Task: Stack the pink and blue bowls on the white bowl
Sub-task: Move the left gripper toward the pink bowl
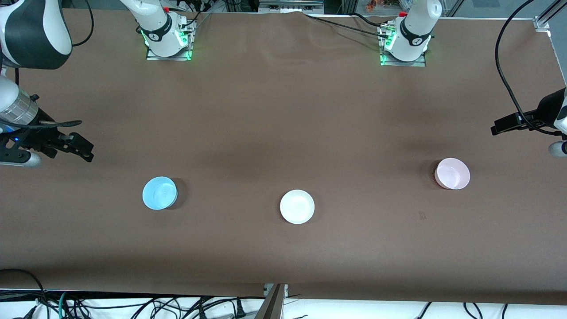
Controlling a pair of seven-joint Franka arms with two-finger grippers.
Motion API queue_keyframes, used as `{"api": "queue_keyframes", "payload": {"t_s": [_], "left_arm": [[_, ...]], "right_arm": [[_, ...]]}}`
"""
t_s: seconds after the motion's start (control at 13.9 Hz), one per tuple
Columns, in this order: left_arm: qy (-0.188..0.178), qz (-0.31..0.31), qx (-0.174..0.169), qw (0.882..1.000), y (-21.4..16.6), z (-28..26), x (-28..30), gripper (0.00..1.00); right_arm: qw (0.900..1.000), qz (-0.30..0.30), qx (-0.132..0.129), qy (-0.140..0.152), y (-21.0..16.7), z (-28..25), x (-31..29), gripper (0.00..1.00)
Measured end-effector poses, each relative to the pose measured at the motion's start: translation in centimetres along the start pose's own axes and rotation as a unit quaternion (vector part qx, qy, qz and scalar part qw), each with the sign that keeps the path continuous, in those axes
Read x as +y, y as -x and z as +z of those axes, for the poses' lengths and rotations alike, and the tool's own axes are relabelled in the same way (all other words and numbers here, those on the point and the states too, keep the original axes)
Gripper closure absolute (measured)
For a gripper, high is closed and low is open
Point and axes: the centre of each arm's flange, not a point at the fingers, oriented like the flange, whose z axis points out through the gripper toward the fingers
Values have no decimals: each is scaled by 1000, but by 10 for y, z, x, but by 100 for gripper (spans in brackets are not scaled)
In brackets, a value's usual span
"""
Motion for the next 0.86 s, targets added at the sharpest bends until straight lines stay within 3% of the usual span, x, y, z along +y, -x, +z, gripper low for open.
{"api": "queue_keyframes", "payload": {"t_s": [0.29,0.5,0.65,0.86], "left_arm": [[0,0,-1,1000,0,1,0,0],[-1,-6,-14,1000,-1,13,-7,0],[-2,-21,-25,999,-6,31,-23,0],[1,-31,1,1000,-35,95,-54,0]], "right_arm": [[998,53,-36,-28,6,-2,42,0],[995,55,-76,-27,19,-4,45,0],[995,49,-84,-25,22,-7,36,0],[995,48,-89,-21,28,-6,34,1]]}}
